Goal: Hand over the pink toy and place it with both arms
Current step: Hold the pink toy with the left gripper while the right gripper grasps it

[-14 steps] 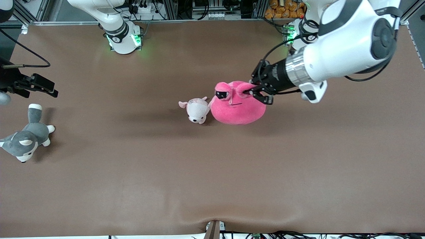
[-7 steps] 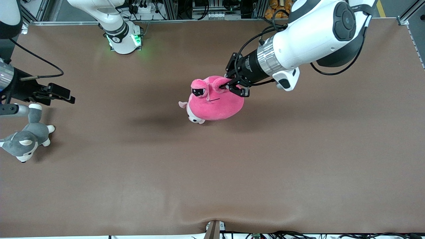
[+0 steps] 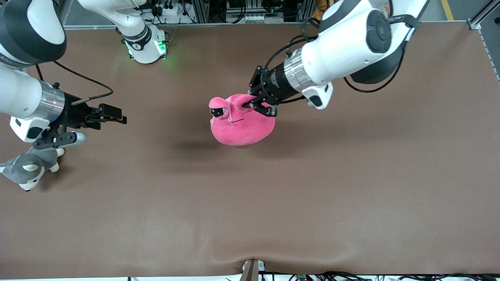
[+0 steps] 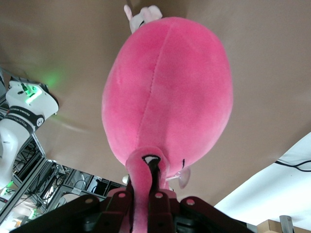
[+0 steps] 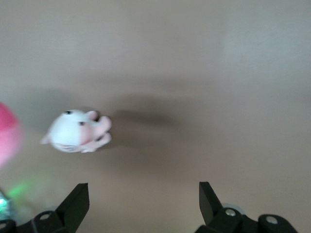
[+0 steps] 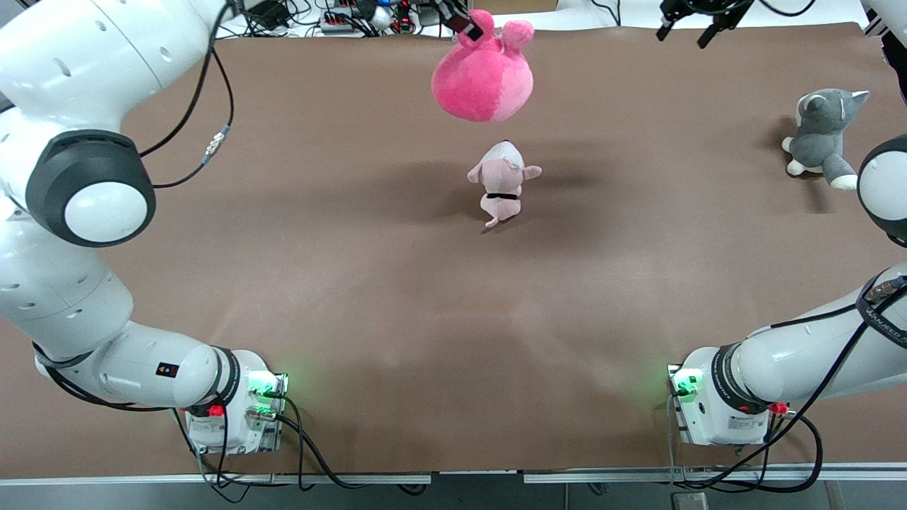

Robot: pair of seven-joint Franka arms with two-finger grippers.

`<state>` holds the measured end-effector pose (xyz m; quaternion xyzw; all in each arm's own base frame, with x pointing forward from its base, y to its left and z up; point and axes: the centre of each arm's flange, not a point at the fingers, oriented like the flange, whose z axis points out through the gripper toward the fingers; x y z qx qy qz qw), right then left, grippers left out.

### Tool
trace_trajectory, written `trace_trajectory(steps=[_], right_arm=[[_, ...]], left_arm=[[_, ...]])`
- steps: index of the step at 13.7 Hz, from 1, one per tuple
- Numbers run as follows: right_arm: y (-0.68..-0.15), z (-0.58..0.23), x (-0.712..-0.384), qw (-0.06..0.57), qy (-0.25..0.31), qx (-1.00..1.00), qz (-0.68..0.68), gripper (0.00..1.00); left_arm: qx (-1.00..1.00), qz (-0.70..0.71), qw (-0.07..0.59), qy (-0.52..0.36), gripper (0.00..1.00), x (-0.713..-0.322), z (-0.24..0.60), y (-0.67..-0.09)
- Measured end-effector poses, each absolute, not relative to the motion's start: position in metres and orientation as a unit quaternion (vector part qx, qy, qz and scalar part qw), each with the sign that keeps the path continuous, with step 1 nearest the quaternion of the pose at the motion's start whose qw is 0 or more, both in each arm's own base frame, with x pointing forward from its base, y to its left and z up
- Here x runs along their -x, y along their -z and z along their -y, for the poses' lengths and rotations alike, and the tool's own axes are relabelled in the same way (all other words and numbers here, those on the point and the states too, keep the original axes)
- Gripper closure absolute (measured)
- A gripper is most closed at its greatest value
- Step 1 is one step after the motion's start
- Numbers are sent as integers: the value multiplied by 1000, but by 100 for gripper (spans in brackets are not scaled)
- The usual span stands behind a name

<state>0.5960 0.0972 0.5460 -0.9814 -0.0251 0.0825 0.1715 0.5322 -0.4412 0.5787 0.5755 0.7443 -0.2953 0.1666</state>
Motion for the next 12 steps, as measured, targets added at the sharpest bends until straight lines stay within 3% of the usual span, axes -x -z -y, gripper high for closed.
trace_trajectory(steps=[6,12], right_arm=[[-557,-167,-587,258,-176,928,-204,0],[-561,-225,-580,292,-238,878,-296,0]], left_arm=[[-568,-741,192,301,89,-526,468,-571],[-565,-739,202,307,89,-522,487,-560]])
